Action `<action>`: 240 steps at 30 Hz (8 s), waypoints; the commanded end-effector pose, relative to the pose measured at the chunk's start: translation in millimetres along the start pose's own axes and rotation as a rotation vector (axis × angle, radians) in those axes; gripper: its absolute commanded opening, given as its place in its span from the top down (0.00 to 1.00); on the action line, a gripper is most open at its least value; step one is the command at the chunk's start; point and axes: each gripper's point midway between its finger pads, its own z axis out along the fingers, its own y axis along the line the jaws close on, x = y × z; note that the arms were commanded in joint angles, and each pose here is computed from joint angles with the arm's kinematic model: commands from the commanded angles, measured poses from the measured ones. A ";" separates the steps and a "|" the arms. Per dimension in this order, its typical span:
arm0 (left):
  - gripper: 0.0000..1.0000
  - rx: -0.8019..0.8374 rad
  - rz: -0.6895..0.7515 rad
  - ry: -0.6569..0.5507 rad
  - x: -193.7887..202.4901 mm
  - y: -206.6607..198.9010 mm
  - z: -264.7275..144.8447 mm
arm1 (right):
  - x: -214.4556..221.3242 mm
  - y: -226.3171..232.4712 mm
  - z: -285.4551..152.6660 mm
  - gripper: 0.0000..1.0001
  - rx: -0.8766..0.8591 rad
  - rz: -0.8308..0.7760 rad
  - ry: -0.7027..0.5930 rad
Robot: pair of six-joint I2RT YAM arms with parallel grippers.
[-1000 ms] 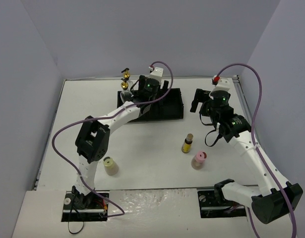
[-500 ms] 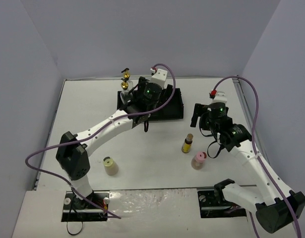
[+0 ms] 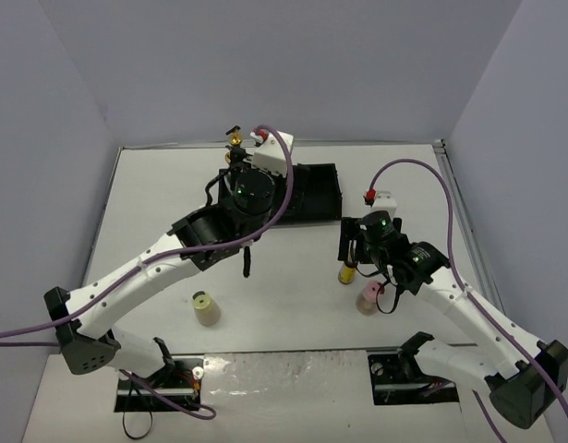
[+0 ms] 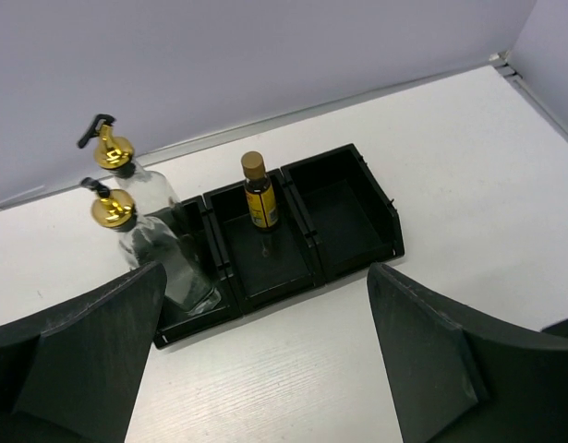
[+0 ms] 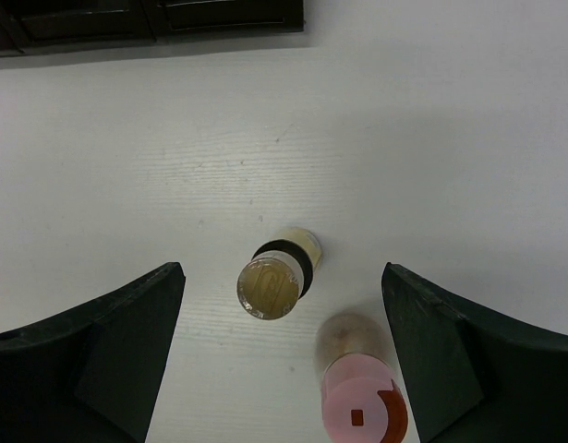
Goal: Organize the condiment bottles
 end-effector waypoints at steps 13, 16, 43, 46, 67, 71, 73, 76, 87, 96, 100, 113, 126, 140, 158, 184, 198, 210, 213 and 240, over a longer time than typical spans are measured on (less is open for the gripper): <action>0.12 -0.092 -0.101 -0.103 -37.4 75.9 -85.6 | 15.8 4.8 39.2 0.21 0.067 0.043 0.018; 0.12 -0.096 -0.106 -0.109 -36.7 80.8 -90.2 | 19.5 3.9 38.7 0.23 0.071 0.055 0.021; 0.09 -0.112 -0.109 -0.117 -34.7 96.5 -104.3 | 43.3 -1.6 45.7 0.36 0.143 0.075 0.027; 0.09 -0.112 -0.110 -0.119 -35.5 97.6 -105.7 | 44.1 0.1 45.8 0.43 0.132 0.081 0.028; 0.09 -0.127 -0.097 -0.111 -33.6 102.5 -108.4 | 59.9 2.6 57.9 0.63 0.127 0.061 0.073; 0.09 -0.130 -0.096 -0.110 -32.7 104.1 -109.5 | 60.5 4.4 59.5 0.69 0.121 0.061 0.076; 0.09 -0.132 -0.096 -0.112 -33.0 105.3 -110.5 | 56.4 6.5 59.0 0.75 0.114 0.064 0.069; 0.09 -0.132 -0.096 -0.111 -32.4 105.5 -110.9 | 48.3 10.3 57.1 0.86 0.105 0.059 0.050; 0.09 -0.169 -0.096 -0.103 -27.2 117.1 -117.6 | -36.0 59.8 34.2 1.00 0.015 0.023 -0.104; 0.09 -0.195 -0.099 -0.093 -24.6 125.2 -122.8 | -113.9 121.9 36.2 1.00 -0.054 -0.029 -0.198; 0.09 -0.201 -0.108 -0.093 -24.9 128.2 -125.3 | -152.4 152.6 46.0 1.00 -0.088 -0.051 -0.255; 0.09 -0.218 -0.114 -0.096 -32.5 144.7 -142.7 | -201.4 195.5 120.2 1.00 -0.129 -0.057 -0.266; 0.09 -0.232 -0.110 -0.090 -35.3 153.4 -151.0 | -172.0 194.0 187.7 1.00 -0.116 -0.065 -0.199; 0.08 -0.231 -0.113 -0.087 -35.6 155.5 -154.0 | -144.7 186.3 216.0 1.00 -0.097 -0.077 -0.166; 0.09 -0.234 -0.118 -0.084 -33.2 158.0 -156.6 | -140.4 179.7 215.4 0.42 -0.070 -0.096 -0.159; 0.09 -0.245 -0.144 -0.042 -3.8 153.9 -150.9 | -136.9 165.3 49.1 0.22 -0.188 -0.091 -0.221; 0.09 -0.277 -0.181 -0.059 -11.8 164.9 -159.7 | -10.5 273.8 -24.1 0.18 -0.525 -0.272 -0.144; 0.09 -0.284 -0.188 -0.064 -15.0 172.2 -167.6 | 48.9 351.8 -19.5 0.12 -0.655 -0.343 -0.096; 0.09 -0.288 -0.188 -0.069 -16.9 175.3 -170.4 | 55.6 365.8 -18.9 0.12 -0.674 -0.350 -0.091; 0.08 -0.298 -0.181 -0.075 -18.6 185.8 -180.5 | 105.2 398.5 8.0 0.16 -0.637 -0.414 -0.034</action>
